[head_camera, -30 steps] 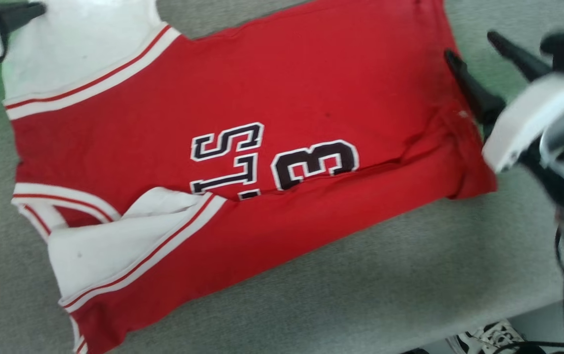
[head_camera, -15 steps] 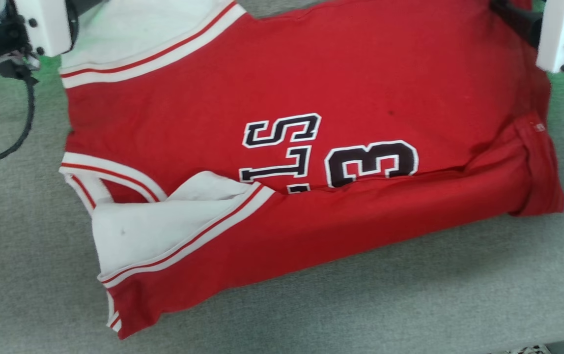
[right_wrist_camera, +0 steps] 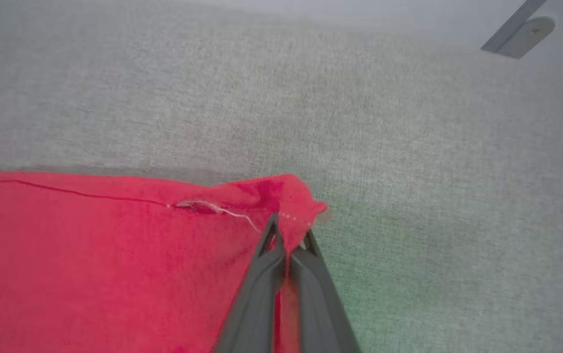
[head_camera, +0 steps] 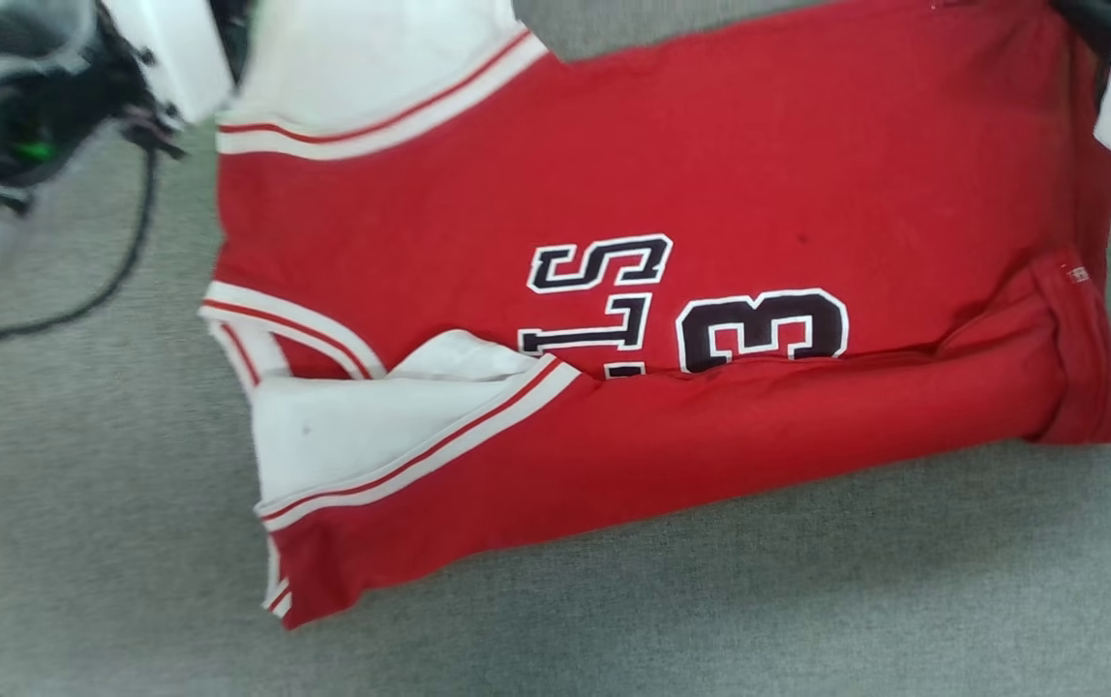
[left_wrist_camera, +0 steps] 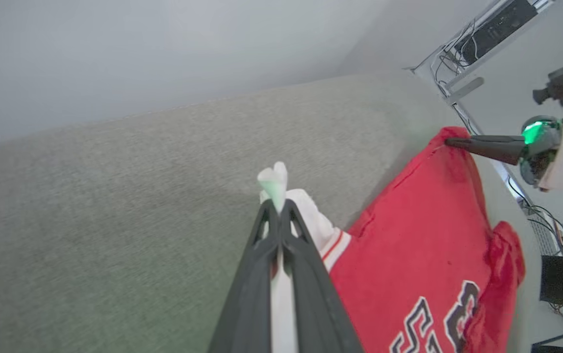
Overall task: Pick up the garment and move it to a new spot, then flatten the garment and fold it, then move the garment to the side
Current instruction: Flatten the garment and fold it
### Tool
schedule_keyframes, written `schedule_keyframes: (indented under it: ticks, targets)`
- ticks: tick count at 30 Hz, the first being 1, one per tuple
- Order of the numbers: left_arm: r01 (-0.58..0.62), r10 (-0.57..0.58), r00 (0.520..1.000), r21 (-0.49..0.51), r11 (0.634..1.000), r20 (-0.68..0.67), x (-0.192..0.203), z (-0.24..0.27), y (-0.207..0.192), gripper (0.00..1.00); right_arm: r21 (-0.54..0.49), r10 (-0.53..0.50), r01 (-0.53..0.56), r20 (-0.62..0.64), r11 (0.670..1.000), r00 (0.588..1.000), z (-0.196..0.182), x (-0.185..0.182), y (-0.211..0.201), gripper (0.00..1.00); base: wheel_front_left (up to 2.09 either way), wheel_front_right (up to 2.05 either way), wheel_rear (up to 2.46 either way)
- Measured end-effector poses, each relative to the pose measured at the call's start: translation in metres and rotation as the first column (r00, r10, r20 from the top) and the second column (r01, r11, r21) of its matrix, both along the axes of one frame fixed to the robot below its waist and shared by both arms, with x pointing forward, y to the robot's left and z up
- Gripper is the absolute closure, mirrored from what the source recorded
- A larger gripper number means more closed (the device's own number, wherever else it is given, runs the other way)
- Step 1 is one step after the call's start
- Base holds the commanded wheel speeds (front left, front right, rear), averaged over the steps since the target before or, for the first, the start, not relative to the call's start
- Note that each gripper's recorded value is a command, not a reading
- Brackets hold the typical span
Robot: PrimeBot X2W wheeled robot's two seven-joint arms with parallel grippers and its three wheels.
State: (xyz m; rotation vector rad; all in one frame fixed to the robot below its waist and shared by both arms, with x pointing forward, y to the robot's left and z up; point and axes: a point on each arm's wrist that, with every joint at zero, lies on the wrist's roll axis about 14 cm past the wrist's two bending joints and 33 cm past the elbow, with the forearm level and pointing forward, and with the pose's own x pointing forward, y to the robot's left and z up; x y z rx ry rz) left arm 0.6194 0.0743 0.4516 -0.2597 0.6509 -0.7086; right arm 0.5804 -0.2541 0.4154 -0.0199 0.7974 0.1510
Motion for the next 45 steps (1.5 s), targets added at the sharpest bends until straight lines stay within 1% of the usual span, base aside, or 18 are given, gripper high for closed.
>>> schedule_keyframes:
  ticks: [2,5,7,8,9,14,17,20,24,28,33,36,41,42,44,45]
  targets:
    - [0.016,-0.014,0.999,-0.053,0.998,0.038,-0.011,0.021,-0.009,1.00,0.014,0.003,-0.004,0.042,1.000,0.999,0.012,-0.003,0.001,1.00,0.00,0.00,0.00]
    - [0.052,-0.043,0.994,-0.090,0.995,0.096,-0.034,0.047,-0.014,1.00,0.014,0.028,-0.029,0.081,0.999,0.996,0.026,-0.013,0.005,1.00,0.00,0.00,0.00]
    - [0.065,-0.052,0.991,-0.104,0.992,0.126,-0.053,0.058,-0.010,1.00,0.011,0.049,-0.051,0.096,0.999,0.994,0.033,-0.023,0.007,1.00,0.00,0.00,0.00]
    - [0.061,-0.042,0.988,-0.125,0.990,0.151,-0.071,0.068,-0.003,1.00,0.006,0.064,-0.065,0.108,0.998,0.992,0.039,-0.035,0.007,1.00,0.00,0.00,0.00]
    - [0.052,-0.031,0.987,-0.134,0.990,0.157,-0.080,0.071,0.002,1.00,0.005,0.067,-0.068,0.114,0.998,0.991,0.042,-0.041,0.006,1.00,0.00,0.00,0.00]
    - [0.026,-0.003,0.990,-0.163,0.986,0.139,-0.136,0.064,0.022,1.00,0.023,0.081,-0.085,0.116,0.996,0.990,0.043,-0.075,0.007,1.00,0.00,0.00,0.00]
    - [-0.023,0.049,0.991,-0.202,0.979,0.122,-0.162,0.060,0.035,1.00,0.045,0.079,-0.084,0.115,0.995,0.990,0.040,-0.095,0.010,1.00,0.00,0.00,0.00]
    - [-0.067,0.090,0.992,-0.231,0.971,0.089,-0.186,0.049,0.043,1.00,0.074,0.059,-0.068,0.111,0.995,0.992,0.035,-0.112,0.011,1.00,0.00,0.00,0.00]
    - [-0.129,0.139,0.990,-0.257,0.958,0.020,-0.212,0.025,0.050,1.00,0.100,0.016,-0.023,0.075,0.995,0.997,0.022,-0.138,0.006,1.00,0.00,0.00,0.00]
    - [-0.171,0.163,0.985,-0.251,0.953,-0.052,-0.232,0.003,0.055,1.00,0.122,-0.034,0.028,0.049,0.992,0.998,0.012,-0.155,0.000,1.00,0.00,0.00,0.00]
    - [-0.191,0.172,0.980,-0.235,0.953,-0.099,-0.243,-0.021,0.050,1.00,0.153,-0.085,0.081,0.020,0.985,0.996,0.000,-0.160,-0.003,1.00,0.00,0.00,0.00]
    - [-0.205,0.180,0.976,-0.244,0.948,-0.123,-0.242,-0.031,0.041,1.00,0.143,-0.098,0.099,-0.013,0.985,0.995,-0.012,-0.161,-0.006,1.00,0.00,0.00,0.00]
    - [-0.215,0.191,0.973,-0.211,0.954,-0.131,-0.238,-0.049,0.041,1.00,0.141,-0.102,0.105,-0.028,0.984,0.994,-0.024,-0.156,-0.004,1.00,0.00,0.00,0.00]
    - [-0.211,0.189,0.974,-0.185,0.960,-0.126,-0.235,-0.056,0.043,1.00,0.137,-0.102,0.105,-0.031,0.985,0.994,-0.028,-0.154,-0.004,1.00,0.00,0.00,0.00]
    - [-0.214,0.191,0.972,-0.189,0.958,-0.133,-0.234,-0.059,0.039,1.00,0.137,-0.101,0.105,-0.029,0.985,0.994,-0.030,-0.151,-0.003,1.00,0.00,0.00,0.00]
    - [-0.214,0.191,0.972,-0.189,0.958,-0.133,-0.234,-0.059,0.039,1.00,0.137,-0.101,0.105,-0.029,0.985,0.994,-0.030,-0.151,-0.003,0.95,0.00,0.00,0.00]
